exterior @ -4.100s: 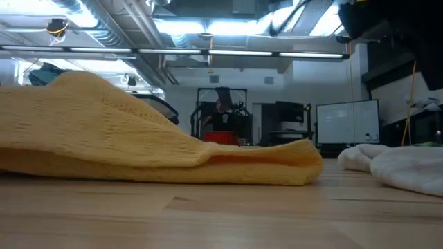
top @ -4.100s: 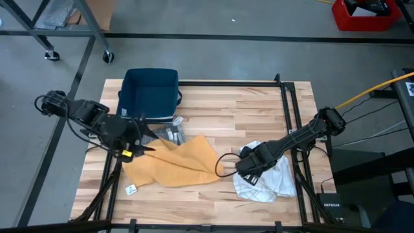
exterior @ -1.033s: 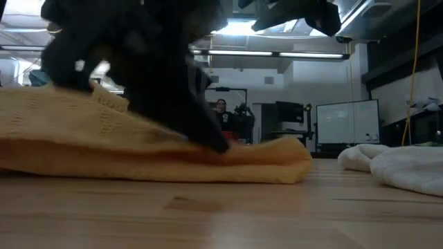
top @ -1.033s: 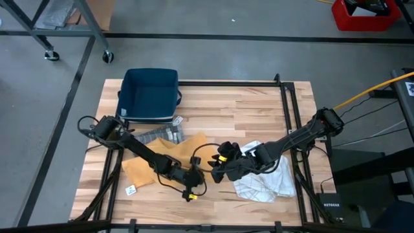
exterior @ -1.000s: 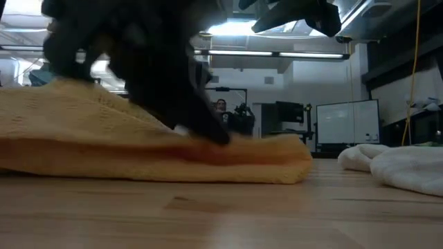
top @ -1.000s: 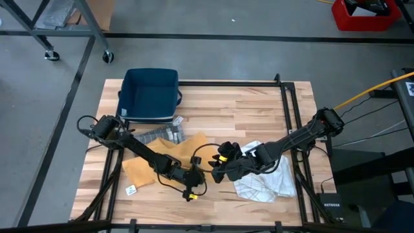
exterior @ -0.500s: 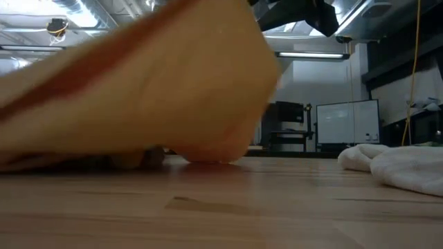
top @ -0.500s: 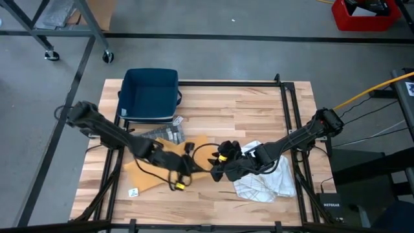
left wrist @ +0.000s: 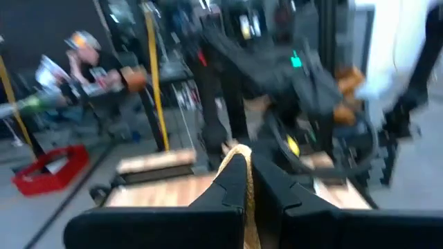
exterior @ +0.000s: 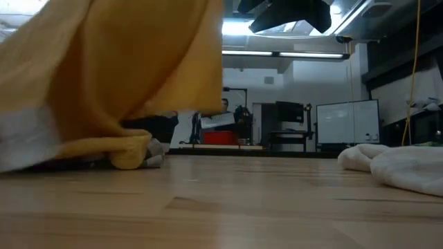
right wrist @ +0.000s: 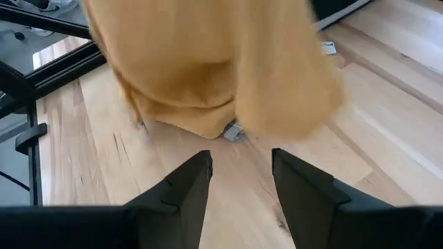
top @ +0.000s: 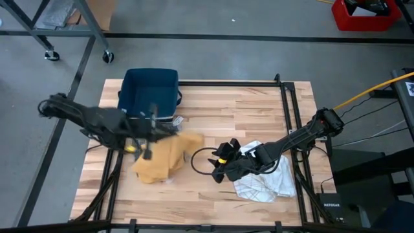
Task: Fold towel
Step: Fold the yellow towel
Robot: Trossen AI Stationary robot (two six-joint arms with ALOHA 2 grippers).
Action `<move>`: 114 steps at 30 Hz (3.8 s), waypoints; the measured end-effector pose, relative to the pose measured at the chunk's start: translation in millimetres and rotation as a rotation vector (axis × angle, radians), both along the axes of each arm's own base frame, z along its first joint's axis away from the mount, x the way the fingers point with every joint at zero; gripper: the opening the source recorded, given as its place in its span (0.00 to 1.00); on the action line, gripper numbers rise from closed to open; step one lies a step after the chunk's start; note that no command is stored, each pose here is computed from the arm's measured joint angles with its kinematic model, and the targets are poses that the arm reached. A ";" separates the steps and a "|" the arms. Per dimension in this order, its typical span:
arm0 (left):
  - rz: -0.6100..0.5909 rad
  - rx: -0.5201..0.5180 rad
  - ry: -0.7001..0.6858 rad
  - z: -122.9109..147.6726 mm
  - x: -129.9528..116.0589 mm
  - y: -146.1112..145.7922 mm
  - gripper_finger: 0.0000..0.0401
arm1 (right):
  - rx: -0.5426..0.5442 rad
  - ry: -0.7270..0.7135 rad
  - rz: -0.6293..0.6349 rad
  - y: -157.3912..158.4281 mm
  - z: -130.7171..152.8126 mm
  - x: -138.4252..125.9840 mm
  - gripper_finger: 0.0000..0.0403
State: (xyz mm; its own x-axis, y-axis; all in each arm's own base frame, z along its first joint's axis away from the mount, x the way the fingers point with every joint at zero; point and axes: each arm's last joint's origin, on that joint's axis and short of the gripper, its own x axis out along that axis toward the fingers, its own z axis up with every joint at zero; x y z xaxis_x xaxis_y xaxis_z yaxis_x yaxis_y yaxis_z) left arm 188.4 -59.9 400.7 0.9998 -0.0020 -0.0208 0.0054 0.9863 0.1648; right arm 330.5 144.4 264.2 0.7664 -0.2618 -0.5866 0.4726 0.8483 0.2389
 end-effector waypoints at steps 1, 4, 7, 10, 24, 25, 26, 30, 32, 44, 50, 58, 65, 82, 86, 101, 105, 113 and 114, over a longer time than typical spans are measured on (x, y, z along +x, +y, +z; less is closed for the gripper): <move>0.008 -0.012 -0.032 5.6 -8.0 4.6 0.00 | -0.001 0.000 0.000 0.0 0.0 0.0 0.41; 0.026 -0.044 -0.122 20.0 -32.4 16.6 0.00 | -0.011 -0.006 -0.012 -0.8 0.3 0.2 0.41; 0.035 -0.077 -0.188 29.0 -53.1 25.2 0.00 | -0.035 -0.022 -0.046 -3.5 1.1 1.2 0.41; 0.036 -0.106 -0.236 34.7 -69.3 31.0 0.00 | -0.044 -0.057 -0.079 -6.6 3.2 3.9 0.41; 0.034 -0.121 -0.284 39.5 -86.3 36.6 0.00 | 0.008 -0.276 -0.057 -33.4 -0.3 52.1 0.41; 0.034 -0.114 -0.281 39.2 -84.8 36.1 0.00 | 0.022 -0.298 -0.016 -32.4 -3.5 58.0 0.41; 0.035 -0.107 -0.275 38.7 -83.0 35.5 0.00 | 0.038 -0.322 0.021 -30.3 -6.7 63.1 0.41; 0.036 -0.091 -0.257 37.0 -76.9 33.5 0.00 | 0.073 -0.409 0.123 -21.8 -18.0 77.7 0.41; 0.037 -0.077 -0.250 36.2 -74.0 32.5 0.00 | 0.088 -0.443 0.133 -19.4 -21.9 81.9 0.41; 0.072 0.005 -0.229 33.5 -55.0 27.1 0.00 | 0.150 -0.529 0.195 -11.5 -42.9 100.4 0.41; 0.090 0.053 -0.274 37.4 -47.8 25.0 0.00 | 0.159 -0.554 0.222 -5.7 -38.2 116.6 0.41; 0.107 0.103 -0.289 38.7 -44.7 24.1 0.00 | 0.176 -0.524 0.280 1.9 -25.8 122.8 0.41; 0.162 0.103 -0.282 38.8 -45.0 25.8 0.00 | 0.136 -0.544 0.355 17.3 -11.2 122.2 0.41; 0.149 0.018 -0.288 38.7 -45.0 25.7 0.00 | -0.042 -0.342 0.095 -8.8 -30.6 123.5 0.41; 0.149 0.017 -0.290 38.9 -45.0 25.7 0.00 | -0.043 -0.341 0.083 -15.7 -30.6 125.5 0.41; 0.153 0.033 -0.311 41.2 -45.7 25.9 0.00 | 0.059 -0.425 0.201 -10.9 -53.5 140.8 0.41; 0.153 0.033 -0.310 41.0 -45.7 25.9 0.00 | 0.048 -0.404 0.152 -11.4 -69.0 144.1 0.41; 0.152 0.031 -0.309 40.9 -45.6 25.8 0.00 | -0.003 -0.374 0.087 -14.3 -77.5 144.8 0.41; 0.152 0.030 -0.308 40.9 -45.6 25.8 0.00 | -0.006 -0.372 0.083 -14.4 -77.7 144.7 0.41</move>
